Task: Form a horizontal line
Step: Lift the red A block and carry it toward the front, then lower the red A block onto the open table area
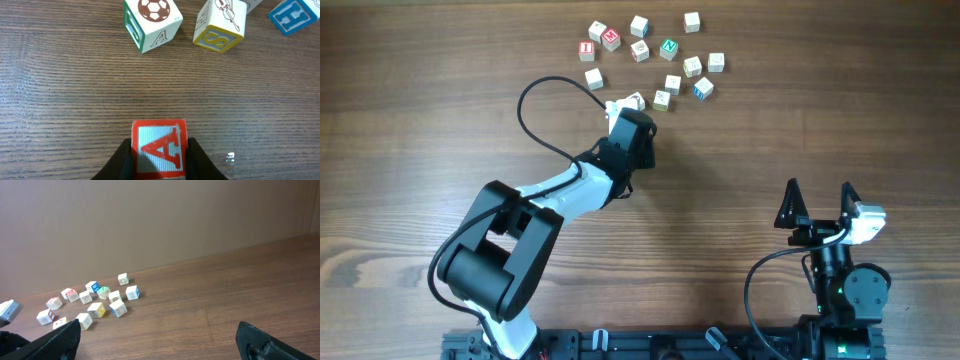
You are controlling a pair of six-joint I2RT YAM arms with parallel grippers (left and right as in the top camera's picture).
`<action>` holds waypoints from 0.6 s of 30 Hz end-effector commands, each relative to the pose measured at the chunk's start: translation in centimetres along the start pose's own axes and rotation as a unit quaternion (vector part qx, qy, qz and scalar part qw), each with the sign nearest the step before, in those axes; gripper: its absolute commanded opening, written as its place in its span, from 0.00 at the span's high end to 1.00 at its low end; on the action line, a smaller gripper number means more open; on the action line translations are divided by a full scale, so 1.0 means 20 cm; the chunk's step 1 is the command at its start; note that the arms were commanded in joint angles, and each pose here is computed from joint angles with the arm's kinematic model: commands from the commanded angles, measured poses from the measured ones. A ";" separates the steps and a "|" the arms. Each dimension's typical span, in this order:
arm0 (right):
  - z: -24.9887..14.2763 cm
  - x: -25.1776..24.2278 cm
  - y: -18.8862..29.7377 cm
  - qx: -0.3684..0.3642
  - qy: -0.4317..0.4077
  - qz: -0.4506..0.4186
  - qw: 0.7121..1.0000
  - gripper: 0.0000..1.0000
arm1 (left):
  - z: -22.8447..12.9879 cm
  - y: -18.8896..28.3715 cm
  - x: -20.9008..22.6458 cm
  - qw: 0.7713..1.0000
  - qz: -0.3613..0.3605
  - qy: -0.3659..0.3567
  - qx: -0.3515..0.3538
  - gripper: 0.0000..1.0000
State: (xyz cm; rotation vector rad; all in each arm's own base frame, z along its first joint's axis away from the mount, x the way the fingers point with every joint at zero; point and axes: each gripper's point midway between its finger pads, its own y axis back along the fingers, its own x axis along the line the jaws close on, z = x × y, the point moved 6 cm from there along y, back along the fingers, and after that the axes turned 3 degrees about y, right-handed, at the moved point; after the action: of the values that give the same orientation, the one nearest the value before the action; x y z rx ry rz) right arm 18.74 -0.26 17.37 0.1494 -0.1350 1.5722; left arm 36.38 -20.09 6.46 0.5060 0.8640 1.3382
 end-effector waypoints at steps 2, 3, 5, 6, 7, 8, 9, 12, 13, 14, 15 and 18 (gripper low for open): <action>0.01 0.00 0.00 -0.004 0.007 0.004 1.000 0.00 | -0.07 -0.05 0.04 0.999 0.023 -0.024 0.015 0.82; 0.01 0.00 0.00 -0.004 0.007 0.004 1.000 0.00 | -0.07 -0.06 0.04 0.999 0.024 -0.024 0.016 0.81; 0.01 0.00 0.00 -0.004 0.007 0.004 1.000 0.00 | -0.08 -0.07 0.05 0.999 0.025 -0.024 0.016 0.81; 0.01 0.00 0.00 -0.004 0.007 0.004 1.000 0.00 | -0.08 -0.07 0.04 0.999 0.024 -0.024 0.016 0.80; 0.01 0.00 0.00 -0.004 0.007 0.004 1.000 0.00 | -0.08 -0.08 0.05 0.999 0.025 -0.024 0.016 0.80; 0.01 0.00 0.00 -0.004 0.007 0.004 1.000 0.00 | -0.08 -0.08 0.05 0.999 0.024 -0.024 0.015 0.81; 0.01 0.00 0.00 -0.004 0.007 0.004 1.000 0.00 | -0.08 -0.08 0.04 0.999 0.024 -0.024 0.014 0.81; 0.01 0.00 0.00 -0.004 0.007 0.004 1.000 0.00 | -0.08 -0.08 0.05 0.999 0.026 -0.023 0.013 0.81; 0.01 0.00 0.00 -0.004 0.007 0.004 1.000 0.00 | -0.08 -0.08 0.05 0.999 0.026 -0.023 0.013 0.80; 0.01 0.00 0.00 -0.004 0.007 0.004 1.000 0.00 | -0.08 -0.08 0.05 0.999 0.026 -0.024 0.013 0.81; 0.01 0.00 0.00 -0.004 0.007 0.004 1.000 0.00 | -0.08 -0.08 0.05 0.999 0.028 -0.023 0.012 0.81; 0.01 0.00 0.00 -0.004 0.007 0.004 1.000 0.00 | -0.08 -0.08 0.05 0.999 0.032 -0.024 0.010 0.81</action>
State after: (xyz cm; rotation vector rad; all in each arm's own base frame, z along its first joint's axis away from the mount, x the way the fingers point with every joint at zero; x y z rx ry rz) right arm 18.74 -0.26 17.37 0.1494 -0.1350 1.5722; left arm 36.77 -20.17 6.25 0.5018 0.8298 1.3498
